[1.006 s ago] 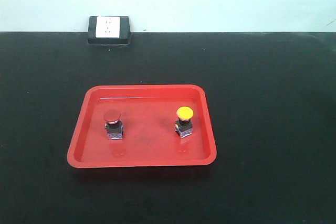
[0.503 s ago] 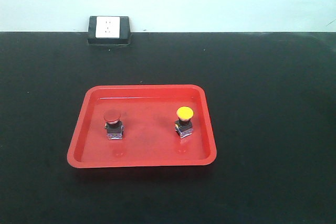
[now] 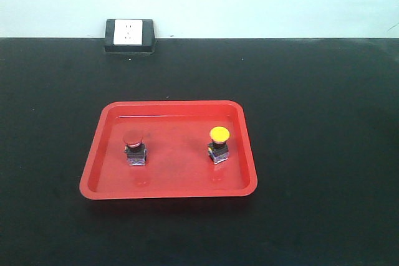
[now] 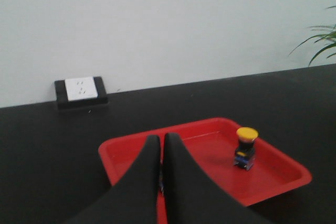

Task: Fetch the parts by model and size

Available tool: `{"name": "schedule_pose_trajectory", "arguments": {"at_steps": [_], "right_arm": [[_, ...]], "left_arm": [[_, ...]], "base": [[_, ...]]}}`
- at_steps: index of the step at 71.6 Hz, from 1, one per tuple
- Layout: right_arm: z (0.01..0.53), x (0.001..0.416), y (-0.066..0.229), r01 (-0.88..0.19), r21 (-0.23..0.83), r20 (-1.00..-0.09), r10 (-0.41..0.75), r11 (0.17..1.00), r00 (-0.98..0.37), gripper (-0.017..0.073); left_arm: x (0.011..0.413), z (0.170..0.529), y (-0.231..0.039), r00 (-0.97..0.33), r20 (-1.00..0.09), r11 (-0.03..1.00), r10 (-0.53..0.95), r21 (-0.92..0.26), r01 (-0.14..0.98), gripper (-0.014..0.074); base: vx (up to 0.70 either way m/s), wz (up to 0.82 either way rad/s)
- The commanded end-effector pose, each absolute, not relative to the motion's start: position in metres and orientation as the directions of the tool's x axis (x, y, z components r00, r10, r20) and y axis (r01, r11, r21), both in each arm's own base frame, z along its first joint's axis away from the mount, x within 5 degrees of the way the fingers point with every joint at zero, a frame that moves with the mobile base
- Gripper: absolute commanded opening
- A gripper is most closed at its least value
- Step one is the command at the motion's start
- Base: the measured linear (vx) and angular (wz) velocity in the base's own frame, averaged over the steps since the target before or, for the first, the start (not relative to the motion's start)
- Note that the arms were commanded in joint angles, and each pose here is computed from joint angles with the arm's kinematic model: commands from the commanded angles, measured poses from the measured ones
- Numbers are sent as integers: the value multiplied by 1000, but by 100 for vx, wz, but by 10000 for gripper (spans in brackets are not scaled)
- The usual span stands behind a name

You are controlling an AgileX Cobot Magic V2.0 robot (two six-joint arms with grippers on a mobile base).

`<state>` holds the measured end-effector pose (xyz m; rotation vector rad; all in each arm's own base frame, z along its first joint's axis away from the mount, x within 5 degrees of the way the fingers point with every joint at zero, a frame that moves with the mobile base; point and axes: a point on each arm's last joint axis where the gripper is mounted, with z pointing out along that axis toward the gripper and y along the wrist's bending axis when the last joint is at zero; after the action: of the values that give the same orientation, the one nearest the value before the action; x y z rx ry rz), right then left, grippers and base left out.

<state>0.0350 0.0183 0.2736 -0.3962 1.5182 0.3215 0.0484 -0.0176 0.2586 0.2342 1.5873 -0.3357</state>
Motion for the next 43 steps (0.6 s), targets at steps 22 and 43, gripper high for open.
{"name": "schedule_pose_trajectory", "arguments": {"at_steps": [22,43], "right_arm": [[287,34,17,-431,-61,-994,-17,900,107,-10],[287,34,17,-431,-61,-994,-17,900,107,-10]], "left_arm": [[55,204,-1,74,-986,988,-152,-150,26,-7],[55,203,7,80,-993,988,-81,-91,-127,-7]], "base": [[0,0],[0,0]]}}
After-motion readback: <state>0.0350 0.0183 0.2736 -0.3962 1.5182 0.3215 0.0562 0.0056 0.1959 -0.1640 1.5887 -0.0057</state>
